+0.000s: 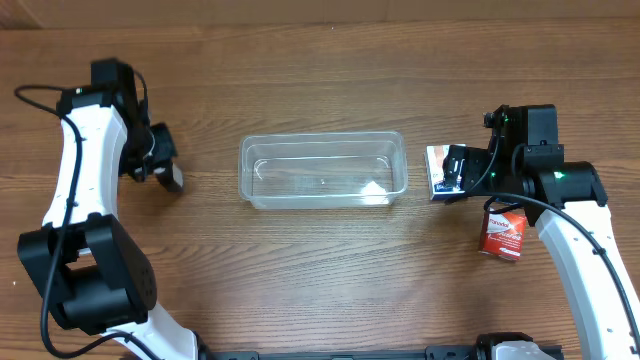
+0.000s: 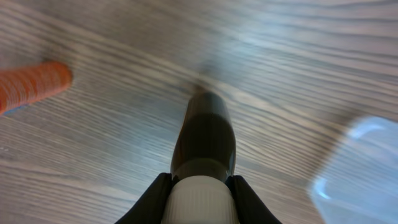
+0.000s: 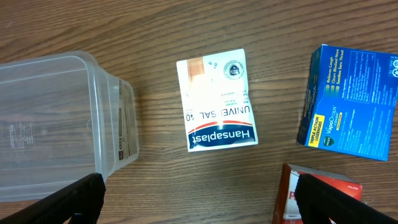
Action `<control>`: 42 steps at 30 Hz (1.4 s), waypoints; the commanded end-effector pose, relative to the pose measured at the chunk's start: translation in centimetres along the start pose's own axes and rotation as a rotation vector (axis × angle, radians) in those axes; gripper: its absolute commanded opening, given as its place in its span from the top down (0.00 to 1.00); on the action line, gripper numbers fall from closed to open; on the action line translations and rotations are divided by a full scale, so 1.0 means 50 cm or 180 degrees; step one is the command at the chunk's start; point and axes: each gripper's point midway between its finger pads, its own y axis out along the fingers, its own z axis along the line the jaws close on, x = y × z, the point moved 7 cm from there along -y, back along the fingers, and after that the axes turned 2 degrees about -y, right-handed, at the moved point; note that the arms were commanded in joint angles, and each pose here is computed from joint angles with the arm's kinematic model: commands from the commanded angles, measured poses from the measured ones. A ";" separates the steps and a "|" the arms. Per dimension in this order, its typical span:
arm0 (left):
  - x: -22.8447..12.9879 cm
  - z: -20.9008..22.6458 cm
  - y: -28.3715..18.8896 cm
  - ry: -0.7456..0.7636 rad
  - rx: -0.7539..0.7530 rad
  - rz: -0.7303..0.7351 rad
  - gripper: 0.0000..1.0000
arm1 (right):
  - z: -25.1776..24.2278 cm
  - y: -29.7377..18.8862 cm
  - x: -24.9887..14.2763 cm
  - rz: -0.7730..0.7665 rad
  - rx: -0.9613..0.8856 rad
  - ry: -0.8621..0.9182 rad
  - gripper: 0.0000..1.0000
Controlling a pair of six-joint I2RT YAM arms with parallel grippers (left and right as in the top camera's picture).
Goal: Pack container
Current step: 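Carry the black bottle into the container's left end and release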
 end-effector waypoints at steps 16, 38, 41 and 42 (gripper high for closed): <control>-0.156 -0.333 -0.153 0.1115 -0.0410 -0.0224 0.96 | 0.002 -0.020 0.016 -0.0133 0.0016 0.0001 0.00; -0.085 -0.334 0.037 0.0452 0.0063 0.0183 0.96 | 0.002 -0.020 0.016 -0.0133 0.0016 0.0001 0.00; -0.087 -0.334 0.037 0.0459 0.0058 0.0200 0.72 | 0.002 -0.020 0.017 -0.0135 0.0016 0.0001 0.00; -0.088 -0.334 0.037 0.0464 0.0068 0.0212 0.64 | 0.002 -0.020 0.017 -0.0137 0.0016 0.0001 0.00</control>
